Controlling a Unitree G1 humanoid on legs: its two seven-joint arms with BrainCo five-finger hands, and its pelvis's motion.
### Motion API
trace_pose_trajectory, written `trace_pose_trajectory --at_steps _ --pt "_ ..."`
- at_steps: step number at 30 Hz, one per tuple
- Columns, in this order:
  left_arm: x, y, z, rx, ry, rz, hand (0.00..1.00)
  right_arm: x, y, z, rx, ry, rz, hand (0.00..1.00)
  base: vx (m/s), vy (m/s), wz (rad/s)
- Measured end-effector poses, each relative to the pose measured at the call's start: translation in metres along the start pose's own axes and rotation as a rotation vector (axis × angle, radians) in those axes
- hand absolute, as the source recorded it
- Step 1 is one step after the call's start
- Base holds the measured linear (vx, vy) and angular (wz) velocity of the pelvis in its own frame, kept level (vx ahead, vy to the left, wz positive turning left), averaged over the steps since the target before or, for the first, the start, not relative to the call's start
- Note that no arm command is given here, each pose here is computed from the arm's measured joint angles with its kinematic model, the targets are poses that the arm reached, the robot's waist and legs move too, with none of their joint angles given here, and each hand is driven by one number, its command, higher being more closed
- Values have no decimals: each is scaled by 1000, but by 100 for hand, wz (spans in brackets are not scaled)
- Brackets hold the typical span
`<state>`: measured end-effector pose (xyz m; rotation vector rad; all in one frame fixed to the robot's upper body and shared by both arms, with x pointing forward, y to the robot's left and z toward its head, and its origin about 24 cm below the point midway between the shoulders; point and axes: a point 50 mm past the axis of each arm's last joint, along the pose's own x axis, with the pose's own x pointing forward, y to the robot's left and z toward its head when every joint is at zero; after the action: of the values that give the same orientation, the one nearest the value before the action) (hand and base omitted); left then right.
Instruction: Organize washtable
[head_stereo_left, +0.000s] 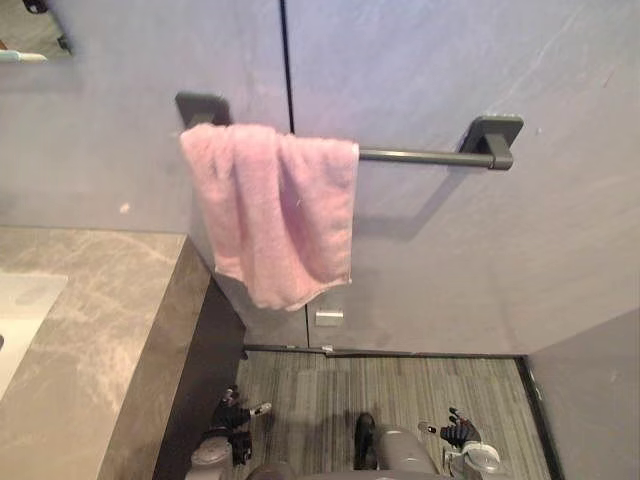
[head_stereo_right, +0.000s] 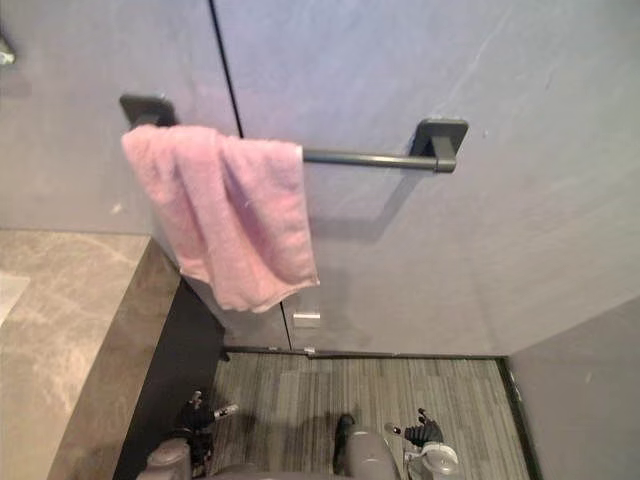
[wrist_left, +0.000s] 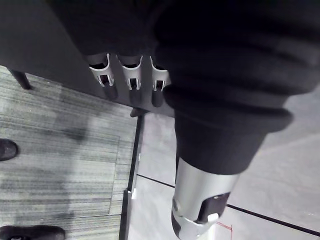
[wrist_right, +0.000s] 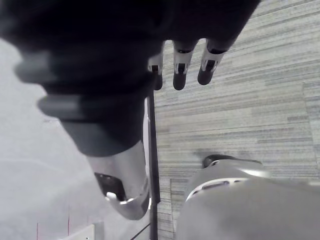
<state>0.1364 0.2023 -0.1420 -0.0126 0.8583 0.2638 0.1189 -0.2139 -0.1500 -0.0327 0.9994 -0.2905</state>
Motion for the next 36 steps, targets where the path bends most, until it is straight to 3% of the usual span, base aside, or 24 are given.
trace_pose_trajectory --at_steps 9,29,36 --pt "-2 -11 -2 -42 2 -13 0 -2 2 4 39 -30 -2 0 176 -26 -9" --pt "-5 8 -15 11 49 20 0 -4 -9 -19 26 51 -43 0 34 38 -3" --pt "-8 17 20 -69 -140 70 0 -3 -11 -13 -10 25 -40 0 -91 -9 17"
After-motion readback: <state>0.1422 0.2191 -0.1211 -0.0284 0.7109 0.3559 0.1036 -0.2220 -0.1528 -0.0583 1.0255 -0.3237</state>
